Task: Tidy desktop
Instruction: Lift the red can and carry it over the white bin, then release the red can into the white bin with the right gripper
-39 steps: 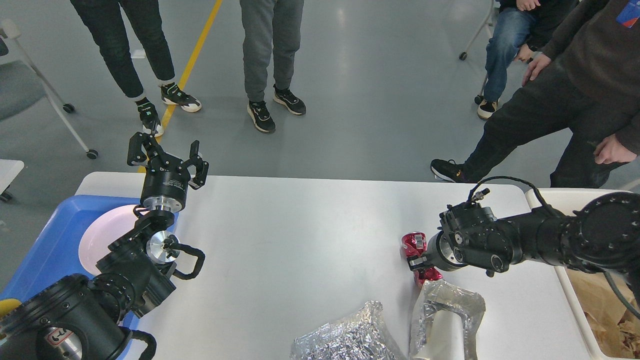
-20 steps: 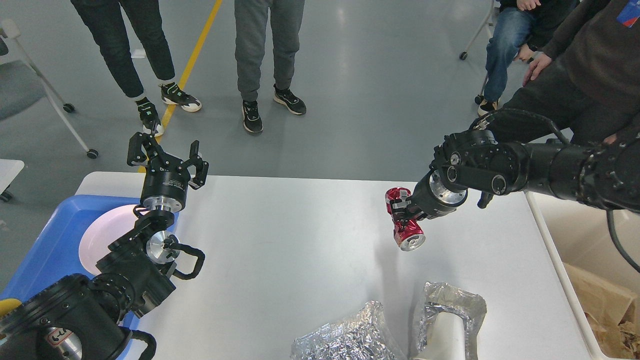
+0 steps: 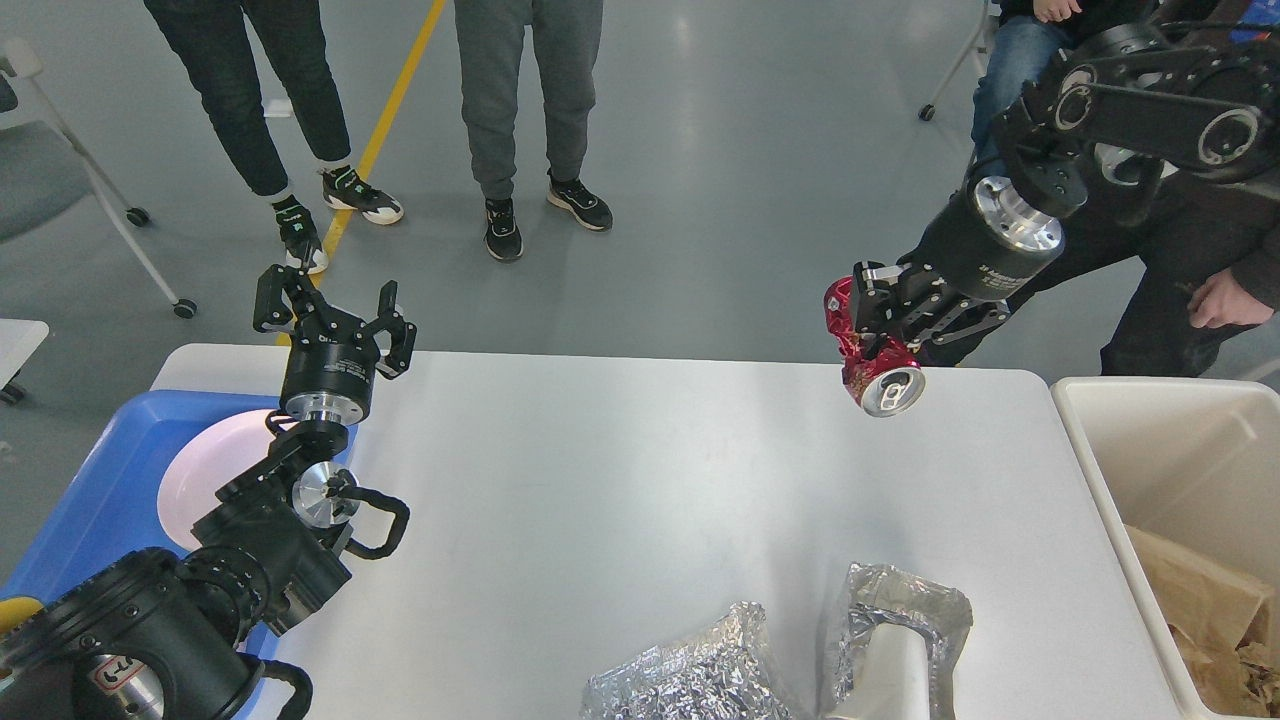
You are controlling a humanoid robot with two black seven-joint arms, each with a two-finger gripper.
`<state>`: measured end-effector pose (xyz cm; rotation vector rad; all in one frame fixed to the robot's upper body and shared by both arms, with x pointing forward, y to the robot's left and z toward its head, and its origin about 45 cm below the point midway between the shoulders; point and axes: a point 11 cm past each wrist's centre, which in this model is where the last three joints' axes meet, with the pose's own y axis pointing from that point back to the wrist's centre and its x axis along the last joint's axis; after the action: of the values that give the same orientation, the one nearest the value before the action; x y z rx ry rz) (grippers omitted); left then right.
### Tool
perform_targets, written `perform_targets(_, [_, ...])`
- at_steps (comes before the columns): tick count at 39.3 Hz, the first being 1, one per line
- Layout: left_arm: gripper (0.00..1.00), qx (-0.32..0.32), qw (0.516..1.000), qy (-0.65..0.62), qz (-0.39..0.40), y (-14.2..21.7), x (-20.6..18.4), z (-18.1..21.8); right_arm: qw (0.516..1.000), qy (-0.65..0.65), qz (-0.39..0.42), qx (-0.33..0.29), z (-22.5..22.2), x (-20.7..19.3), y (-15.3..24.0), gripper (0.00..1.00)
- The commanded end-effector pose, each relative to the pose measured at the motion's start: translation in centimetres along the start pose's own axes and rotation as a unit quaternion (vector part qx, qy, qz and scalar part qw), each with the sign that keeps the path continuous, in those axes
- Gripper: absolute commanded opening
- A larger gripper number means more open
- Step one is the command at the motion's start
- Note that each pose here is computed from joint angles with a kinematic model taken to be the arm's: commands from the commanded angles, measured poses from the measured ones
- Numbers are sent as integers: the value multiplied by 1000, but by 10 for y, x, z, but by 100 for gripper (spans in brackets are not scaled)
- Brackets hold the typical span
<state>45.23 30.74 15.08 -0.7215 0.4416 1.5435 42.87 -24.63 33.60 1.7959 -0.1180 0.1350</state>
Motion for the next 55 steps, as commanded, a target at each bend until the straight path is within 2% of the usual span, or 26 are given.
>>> perform_targets(1, [97, 0, 1000, 0, 0, 0, 0, 0, 999, -28, 16, -20, 30, 2, 16, 0])
perform_targets(13, [97, 1, 1000, 0, 0, 0, 0, 0, 991, -106, 75, -41, 95, 3, 75, 0])
perform_targets(24, [97, 0, 1000, 0, 0, 0, 0, 0, 976, -156, 66, -134, 163, -18, 85, 0])
perform_targets(32, [97, 1, 1000, 0, 0, 0, 0, 0, 964, -192, 76, -170, 205, -30, 98, 0])
perform_targets(46, [97, 0, 1000, 0, 0, 0, 0, 0, 934, -243, 62, -254, 283, -55, 72, 0])
perform_targets(55, [97, 0, 1000, 0, 0, 0, 0, 0, 921, -263, 19, -287, 321, -90, 34, 0])
